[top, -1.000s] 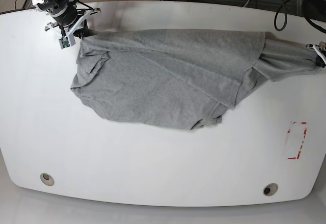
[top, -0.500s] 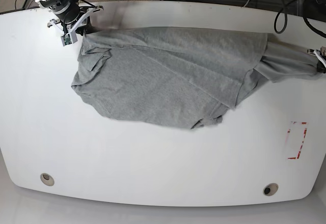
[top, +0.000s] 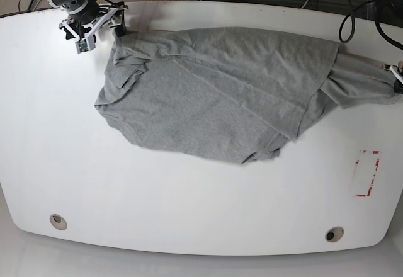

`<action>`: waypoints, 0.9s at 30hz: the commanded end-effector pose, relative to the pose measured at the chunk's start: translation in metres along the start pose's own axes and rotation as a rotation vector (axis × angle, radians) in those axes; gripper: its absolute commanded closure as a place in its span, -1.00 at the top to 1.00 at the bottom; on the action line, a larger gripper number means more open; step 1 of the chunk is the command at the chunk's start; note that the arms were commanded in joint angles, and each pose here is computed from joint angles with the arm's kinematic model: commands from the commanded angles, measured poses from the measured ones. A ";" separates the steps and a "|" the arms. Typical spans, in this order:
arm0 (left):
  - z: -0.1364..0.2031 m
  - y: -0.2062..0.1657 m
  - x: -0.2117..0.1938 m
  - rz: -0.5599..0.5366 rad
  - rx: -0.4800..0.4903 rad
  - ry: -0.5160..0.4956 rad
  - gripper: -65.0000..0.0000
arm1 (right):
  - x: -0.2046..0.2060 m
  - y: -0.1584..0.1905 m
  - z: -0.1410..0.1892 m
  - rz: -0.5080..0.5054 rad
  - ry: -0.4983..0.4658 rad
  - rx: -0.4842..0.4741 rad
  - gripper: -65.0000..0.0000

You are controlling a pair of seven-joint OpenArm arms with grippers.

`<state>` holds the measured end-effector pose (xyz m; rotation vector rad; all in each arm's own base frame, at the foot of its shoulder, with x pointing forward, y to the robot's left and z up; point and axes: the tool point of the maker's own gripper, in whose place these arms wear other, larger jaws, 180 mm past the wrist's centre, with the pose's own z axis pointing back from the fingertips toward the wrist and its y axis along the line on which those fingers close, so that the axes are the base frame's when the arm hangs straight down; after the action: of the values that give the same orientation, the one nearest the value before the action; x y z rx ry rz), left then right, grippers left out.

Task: Fold the T-shirt properly
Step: 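Drag the shirt edge back along the table with both grippers, then open the right gripper and move it down along the shirt's side edge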

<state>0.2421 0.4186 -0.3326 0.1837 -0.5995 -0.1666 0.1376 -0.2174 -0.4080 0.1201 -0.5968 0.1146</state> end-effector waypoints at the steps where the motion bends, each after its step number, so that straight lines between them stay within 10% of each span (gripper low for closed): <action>1: 0.009 0.013 0.016 -0.015 0.036 -0.042 -1.00 | 0.007 -0.009 0.005 0.029 -0.019 -0.022 0.52; 27: 0.008 0.018 0.009 -0.029 0.067 -0.008 -1.00 | 0.090 -0.098 0.022 0.080 -0.138 -0.322 0.52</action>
<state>0.2381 0.4266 -0.3344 0.2293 -0.5671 -0.1654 0.1957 -0.3078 -0.3629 -0.1900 -0.6850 0.0779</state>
